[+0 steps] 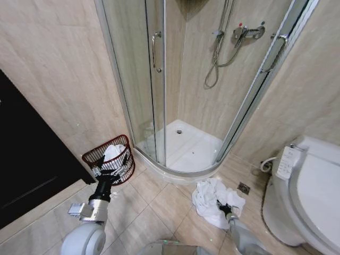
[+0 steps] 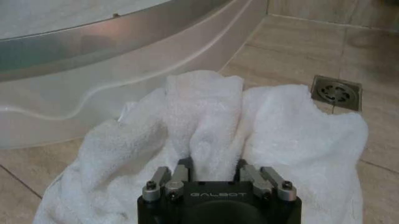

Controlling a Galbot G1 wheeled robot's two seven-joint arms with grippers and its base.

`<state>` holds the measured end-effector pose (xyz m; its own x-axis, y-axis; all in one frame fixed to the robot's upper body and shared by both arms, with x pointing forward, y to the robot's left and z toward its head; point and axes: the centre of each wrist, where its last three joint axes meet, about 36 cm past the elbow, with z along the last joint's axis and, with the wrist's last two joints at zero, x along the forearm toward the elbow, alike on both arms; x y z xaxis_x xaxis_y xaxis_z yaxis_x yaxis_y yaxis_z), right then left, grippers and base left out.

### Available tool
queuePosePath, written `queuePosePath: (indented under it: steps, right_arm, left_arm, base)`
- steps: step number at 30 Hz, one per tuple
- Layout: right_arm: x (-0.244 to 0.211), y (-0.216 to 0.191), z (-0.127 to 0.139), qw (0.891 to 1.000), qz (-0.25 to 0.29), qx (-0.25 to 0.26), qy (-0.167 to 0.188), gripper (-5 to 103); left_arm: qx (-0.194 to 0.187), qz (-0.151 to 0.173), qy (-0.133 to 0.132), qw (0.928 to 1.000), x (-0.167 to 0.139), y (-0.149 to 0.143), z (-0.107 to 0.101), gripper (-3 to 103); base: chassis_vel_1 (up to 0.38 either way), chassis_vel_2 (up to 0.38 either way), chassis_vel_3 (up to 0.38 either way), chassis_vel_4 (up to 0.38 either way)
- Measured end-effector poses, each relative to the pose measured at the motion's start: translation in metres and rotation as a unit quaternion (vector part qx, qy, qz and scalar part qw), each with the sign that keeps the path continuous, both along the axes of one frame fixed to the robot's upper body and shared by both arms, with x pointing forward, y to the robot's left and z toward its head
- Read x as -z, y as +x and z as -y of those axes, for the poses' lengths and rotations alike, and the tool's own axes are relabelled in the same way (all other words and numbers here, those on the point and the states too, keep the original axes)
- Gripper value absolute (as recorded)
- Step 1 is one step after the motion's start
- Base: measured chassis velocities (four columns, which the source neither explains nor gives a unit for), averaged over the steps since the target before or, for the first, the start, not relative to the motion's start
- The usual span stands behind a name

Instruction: Discard the used towel into the hamper.

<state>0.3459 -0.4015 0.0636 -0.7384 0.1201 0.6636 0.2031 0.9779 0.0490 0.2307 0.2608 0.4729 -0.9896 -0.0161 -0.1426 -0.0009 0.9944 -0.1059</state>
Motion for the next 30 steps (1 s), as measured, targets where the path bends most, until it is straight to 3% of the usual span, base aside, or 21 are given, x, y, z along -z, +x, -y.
queuePosePath:
  steps: [6,9,30]
  right_arm:
    - [0.000,-0.002,0.003,1.000,-0.001,0.003,-0.004,16]
    - [0.001,-0.003,0.004,1.000,-0.001,0.005,-0.006,10]
    - [0.006,-0.020,-0.001,0.999,0.029,0.015,-0.018,8]
  left_arm:
    - [0.000,0.000,0.000,1.0000,0.000,0.000,0.000,100]
    - [0.000,0.000,0.000,1.0000,0.000,0.000,0.000,100]
    - [0.000,0.000,0.000,1.0000,0.000,0.000,0.000,100]
  base:
    - [0.000,0.000,0.000,0.000]
    - [0.000,0.000,0.000,0.000]
    - [0.000,0.000,0.000,0.000]
